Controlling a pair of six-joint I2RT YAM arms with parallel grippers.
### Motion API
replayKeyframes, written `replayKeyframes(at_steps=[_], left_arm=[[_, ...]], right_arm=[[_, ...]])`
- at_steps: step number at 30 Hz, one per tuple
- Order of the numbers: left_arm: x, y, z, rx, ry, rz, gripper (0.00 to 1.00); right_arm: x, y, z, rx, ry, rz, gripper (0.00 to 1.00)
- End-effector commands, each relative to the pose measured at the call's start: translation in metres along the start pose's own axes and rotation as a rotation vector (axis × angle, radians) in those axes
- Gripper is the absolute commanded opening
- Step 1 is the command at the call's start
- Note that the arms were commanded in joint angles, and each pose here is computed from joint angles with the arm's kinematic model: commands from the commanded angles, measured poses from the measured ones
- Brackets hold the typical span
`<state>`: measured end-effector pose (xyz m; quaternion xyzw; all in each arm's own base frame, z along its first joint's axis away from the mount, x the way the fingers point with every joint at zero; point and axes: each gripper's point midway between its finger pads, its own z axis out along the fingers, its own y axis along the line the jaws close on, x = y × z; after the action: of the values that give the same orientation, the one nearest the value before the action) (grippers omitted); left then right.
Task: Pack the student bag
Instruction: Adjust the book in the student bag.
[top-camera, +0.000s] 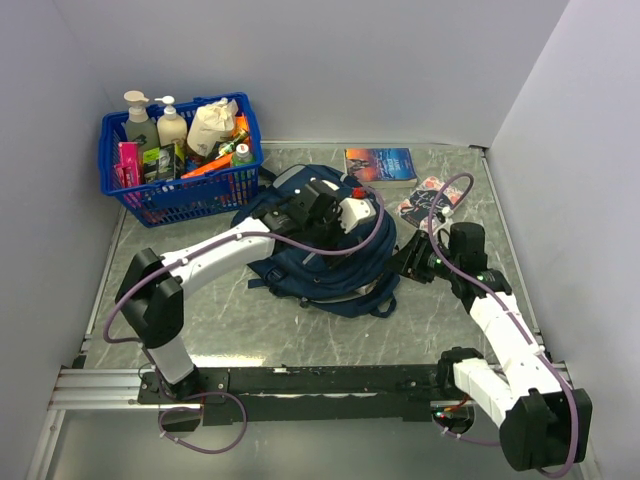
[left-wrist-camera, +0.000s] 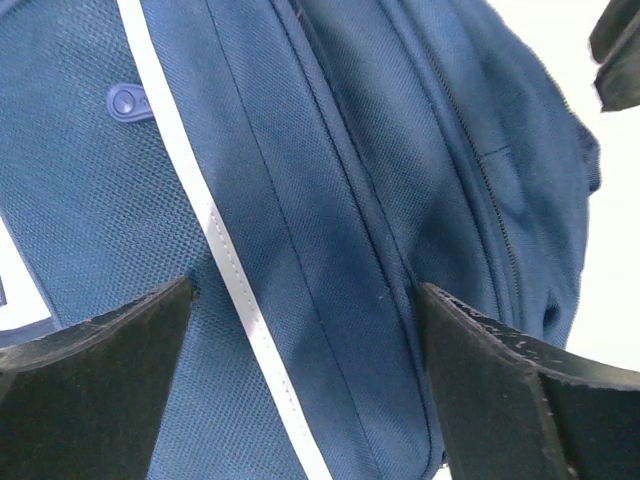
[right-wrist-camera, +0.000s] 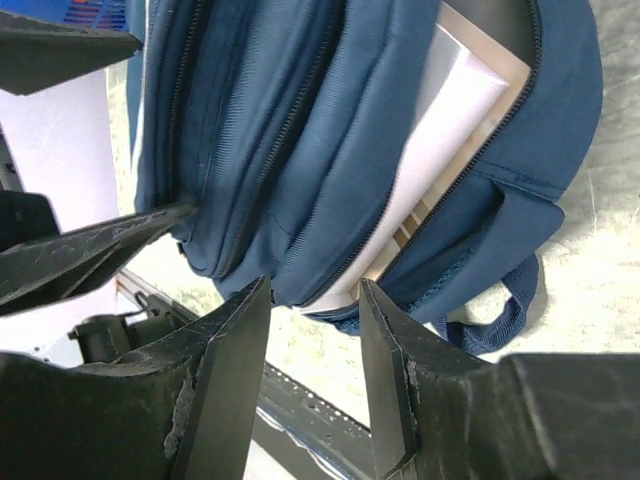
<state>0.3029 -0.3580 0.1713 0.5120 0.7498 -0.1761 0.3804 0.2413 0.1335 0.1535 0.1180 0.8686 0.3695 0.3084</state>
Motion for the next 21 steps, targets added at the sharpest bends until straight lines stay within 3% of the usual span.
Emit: replayKeyframes(at_steps=[1,3,4,5,6,9,12,16,21], left_arm=[[0.0,0.021,0.003,-0.113,-0.004,0.049,0.89],[0.001,0.021,0.002,-0.117,-0.001,0.052,0.77],[0.001,0.021,0.002,-0.115,-0.001,0.052,0.56],[-0.002,0.023,0.001,-0.122,-0.004,0.051,0.46],[-0.002,0.024,0.001,-0.124,0.001,0.045,0.28],[-0.012,0.028,-0.005,-0.141,-0.009,0.048,0.01],[-0.027,0.033,-0.017,-0.159,-0.029,0.053,0.01],[-0.075,0.037,-0.056,-0.152,-0.122,0.063,0.01],[-0.104,0.016,-0.097,-0.027,-0.155,0.102,0.01]], right_arm=[[-0.008,0.005,-0.003,-0.032,-0.043,-0.003,0.47],[-0.007,0.005,-0.003,-0.035,-0.042,0.003,0.47],[-0.007,0.005,-0.002,-0.037,-0.041,0.0,0.47],[-0.007,0.005,-0.002,-0.038,-0.042,0.003,0.46],[-0.007,0.004,-0.002,-0.036,-0.043,0.005,0.46],[-0.007,0.001,0.0,-0.03,-0.049,0.01,0.45],[-0.009,-0.008,0.002,0.008,-0.067,0.012,0.44],[-0.013,-0.021,0.005,0.066,-0.101,0.016,0.42],[-0.027,-0.015,0.012,0.024,-0.145,0.017,0.49]])
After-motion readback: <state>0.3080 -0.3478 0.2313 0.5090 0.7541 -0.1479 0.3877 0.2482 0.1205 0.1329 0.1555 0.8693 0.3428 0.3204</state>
